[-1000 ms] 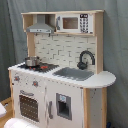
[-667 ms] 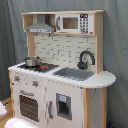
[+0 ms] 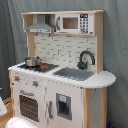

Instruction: Play with the kitchen

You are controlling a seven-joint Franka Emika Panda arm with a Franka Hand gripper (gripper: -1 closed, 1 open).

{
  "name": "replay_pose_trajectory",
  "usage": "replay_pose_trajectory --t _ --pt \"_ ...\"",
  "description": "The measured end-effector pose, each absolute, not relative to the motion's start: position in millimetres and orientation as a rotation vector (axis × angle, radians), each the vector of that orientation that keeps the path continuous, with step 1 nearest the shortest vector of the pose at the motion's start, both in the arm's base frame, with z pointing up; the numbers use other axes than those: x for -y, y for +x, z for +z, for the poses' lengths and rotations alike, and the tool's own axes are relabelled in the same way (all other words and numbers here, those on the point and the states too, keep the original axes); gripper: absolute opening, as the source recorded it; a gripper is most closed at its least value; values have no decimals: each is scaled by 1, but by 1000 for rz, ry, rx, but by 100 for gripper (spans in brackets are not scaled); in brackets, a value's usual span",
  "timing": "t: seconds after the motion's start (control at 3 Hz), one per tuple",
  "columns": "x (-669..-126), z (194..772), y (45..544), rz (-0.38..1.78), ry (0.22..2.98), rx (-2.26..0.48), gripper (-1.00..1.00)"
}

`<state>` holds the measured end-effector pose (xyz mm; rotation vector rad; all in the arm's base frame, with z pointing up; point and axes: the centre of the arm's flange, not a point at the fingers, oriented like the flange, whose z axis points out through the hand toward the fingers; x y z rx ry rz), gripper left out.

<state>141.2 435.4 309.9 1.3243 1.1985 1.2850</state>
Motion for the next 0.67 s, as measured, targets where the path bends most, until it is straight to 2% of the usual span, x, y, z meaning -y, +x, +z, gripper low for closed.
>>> replay_pose_trajectory --t 0.67 --pt "-450 303 158 1433 1469 -1119 100"
